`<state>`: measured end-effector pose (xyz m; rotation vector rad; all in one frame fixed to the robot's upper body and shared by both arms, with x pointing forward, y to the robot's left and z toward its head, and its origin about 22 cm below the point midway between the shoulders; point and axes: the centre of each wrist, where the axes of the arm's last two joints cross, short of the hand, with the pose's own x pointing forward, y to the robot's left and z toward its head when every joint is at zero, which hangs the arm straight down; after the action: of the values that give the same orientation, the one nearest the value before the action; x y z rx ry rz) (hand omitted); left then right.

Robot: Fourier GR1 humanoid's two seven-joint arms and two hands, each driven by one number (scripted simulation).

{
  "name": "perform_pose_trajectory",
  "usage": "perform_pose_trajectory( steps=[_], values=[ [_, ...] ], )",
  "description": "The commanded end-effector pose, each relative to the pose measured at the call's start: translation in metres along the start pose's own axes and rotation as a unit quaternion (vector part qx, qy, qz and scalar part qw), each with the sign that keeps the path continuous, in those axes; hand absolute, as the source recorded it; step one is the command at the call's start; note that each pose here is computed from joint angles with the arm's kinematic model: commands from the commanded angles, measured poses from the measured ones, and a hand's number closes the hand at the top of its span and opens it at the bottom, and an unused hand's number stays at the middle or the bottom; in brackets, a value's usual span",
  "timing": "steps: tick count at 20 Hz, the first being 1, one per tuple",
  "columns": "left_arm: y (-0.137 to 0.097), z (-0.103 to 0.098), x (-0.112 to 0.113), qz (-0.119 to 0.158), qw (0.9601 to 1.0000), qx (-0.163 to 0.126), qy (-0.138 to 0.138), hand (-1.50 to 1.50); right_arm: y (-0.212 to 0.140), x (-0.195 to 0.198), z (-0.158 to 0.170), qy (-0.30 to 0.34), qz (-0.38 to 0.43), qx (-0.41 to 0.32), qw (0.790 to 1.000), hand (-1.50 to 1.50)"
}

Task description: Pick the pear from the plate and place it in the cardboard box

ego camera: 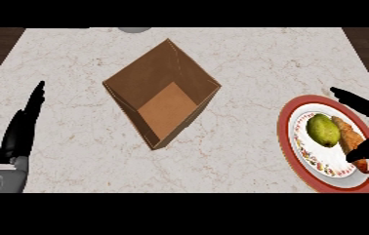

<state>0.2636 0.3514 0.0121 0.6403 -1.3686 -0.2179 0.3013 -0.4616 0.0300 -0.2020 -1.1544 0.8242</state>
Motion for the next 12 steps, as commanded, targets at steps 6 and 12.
perform_pose_trajectory(
  steps=[6,12],
  values=[
    [0.0,0.006,-0.009,-0.002,1.0,0.002,0.004,0.0,-0.001,-0.007,-0.011,0.005,0.012,0.011,1.0,-1.5],
    [-0.006,0.012,-0.014,-0.002,1.0,0.0,0.006,0.0,0.009,0.009,-0.006,-0.037,-0.009,0.023,0.999,-1.5]
  ],
)
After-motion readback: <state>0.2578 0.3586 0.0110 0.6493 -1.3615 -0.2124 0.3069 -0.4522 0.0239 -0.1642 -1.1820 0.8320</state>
